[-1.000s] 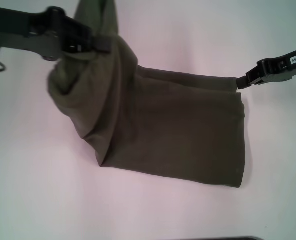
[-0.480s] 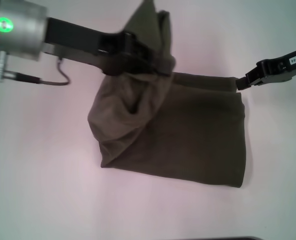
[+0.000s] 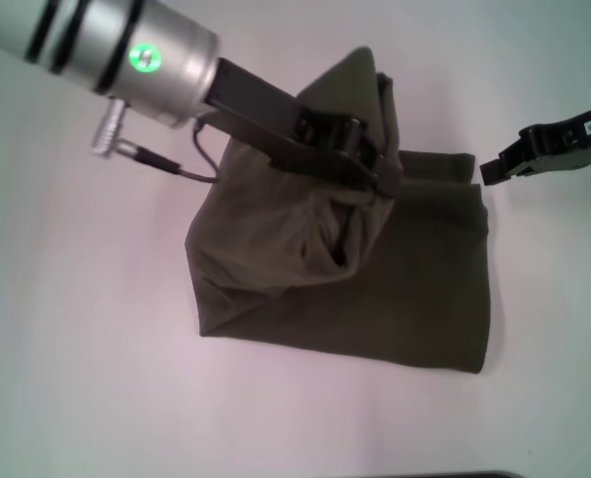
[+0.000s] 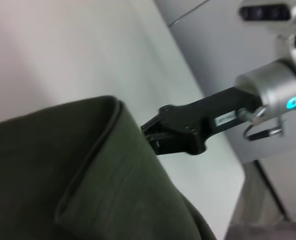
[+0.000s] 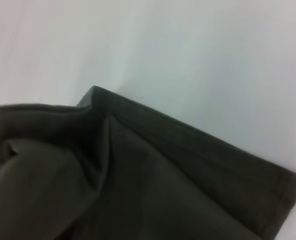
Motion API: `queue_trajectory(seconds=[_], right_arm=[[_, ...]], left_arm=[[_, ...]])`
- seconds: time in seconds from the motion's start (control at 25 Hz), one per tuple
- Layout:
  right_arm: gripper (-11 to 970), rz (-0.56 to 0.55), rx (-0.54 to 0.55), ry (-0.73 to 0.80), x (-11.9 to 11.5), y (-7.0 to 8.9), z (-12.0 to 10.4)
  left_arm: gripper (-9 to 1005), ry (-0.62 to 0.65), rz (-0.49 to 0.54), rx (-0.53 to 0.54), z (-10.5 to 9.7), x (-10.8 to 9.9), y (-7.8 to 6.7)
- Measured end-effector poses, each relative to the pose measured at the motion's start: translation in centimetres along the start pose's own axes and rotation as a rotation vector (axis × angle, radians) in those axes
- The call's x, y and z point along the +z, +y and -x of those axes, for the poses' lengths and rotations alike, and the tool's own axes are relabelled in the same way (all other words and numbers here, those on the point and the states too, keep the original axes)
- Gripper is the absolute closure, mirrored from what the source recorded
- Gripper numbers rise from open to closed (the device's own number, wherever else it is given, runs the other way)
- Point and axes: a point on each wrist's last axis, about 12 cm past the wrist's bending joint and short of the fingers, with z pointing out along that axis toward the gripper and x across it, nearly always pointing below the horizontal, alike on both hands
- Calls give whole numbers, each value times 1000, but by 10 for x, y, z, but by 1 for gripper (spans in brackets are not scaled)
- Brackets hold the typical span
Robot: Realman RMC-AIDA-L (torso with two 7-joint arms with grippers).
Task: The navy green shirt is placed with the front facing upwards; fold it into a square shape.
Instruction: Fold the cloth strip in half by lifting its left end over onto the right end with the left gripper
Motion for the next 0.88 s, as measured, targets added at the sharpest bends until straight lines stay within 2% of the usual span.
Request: queue_trajectory(seconds=[0.2, 0.6, 0.88], right_arm=[[959, -7, 12, -12, -3, -3, 0], [960, -15, 12, -9, -4, -3, 2], [960, -12, 24, -13, -5, -3, 2]], left_arm=[[959, 43, 43, 46, 12, 19, -11], [960, 80, 36, 124, 26, 44, -33], [960, 97, 71, 119, 28, 61, -30]])
